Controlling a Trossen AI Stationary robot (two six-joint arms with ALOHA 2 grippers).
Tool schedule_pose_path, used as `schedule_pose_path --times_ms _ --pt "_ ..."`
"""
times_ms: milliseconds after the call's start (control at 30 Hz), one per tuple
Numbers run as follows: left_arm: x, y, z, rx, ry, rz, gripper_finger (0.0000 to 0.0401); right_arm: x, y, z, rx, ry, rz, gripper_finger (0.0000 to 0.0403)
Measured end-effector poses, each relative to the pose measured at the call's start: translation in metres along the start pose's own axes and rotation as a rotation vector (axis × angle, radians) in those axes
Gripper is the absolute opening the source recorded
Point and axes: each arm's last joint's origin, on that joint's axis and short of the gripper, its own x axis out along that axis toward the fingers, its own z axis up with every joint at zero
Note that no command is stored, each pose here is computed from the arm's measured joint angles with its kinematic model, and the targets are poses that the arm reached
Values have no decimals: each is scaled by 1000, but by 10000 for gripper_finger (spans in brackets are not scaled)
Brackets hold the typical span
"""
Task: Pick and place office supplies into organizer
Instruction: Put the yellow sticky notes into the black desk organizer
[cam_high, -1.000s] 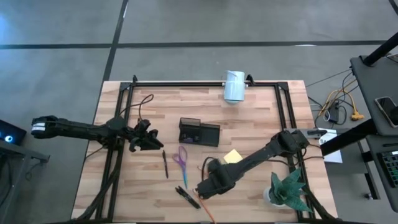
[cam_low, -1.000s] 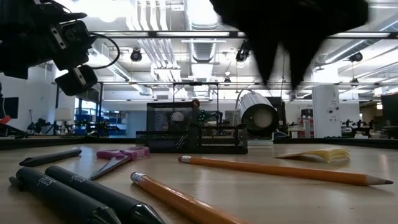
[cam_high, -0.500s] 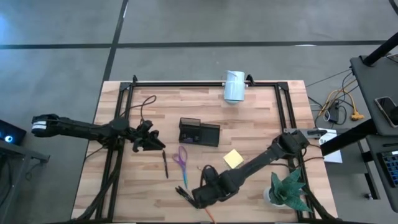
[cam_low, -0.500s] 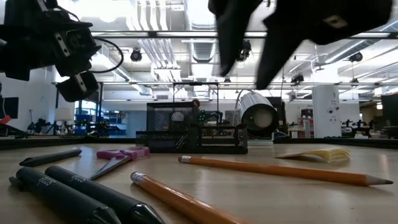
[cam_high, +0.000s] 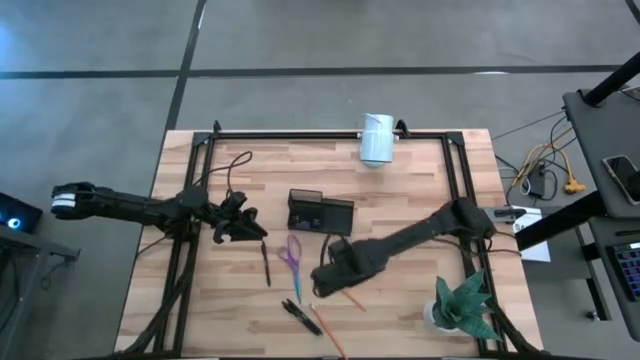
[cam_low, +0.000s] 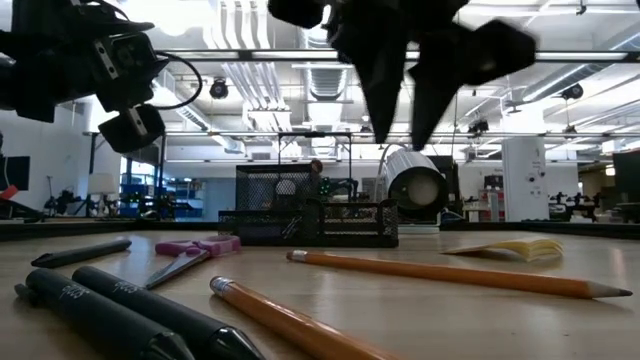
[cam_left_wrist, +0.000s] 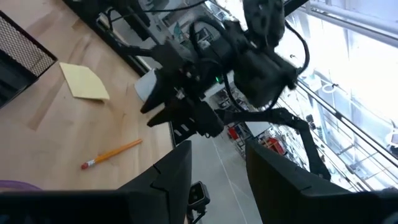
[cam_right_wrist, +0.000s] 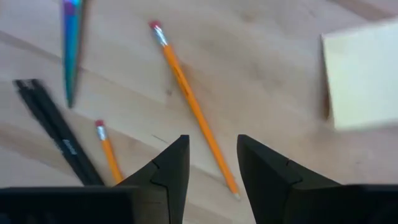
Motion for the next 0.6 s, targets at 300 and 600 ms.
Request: schedule_pose_path --times_ms 300,600 --pt "2 0 1 0 -2 -3 132 -11 -66 29 135 -18 -32 112" --pt "3 2 2 22 -21 15 132 4 -129 23 229 48 -34 126"
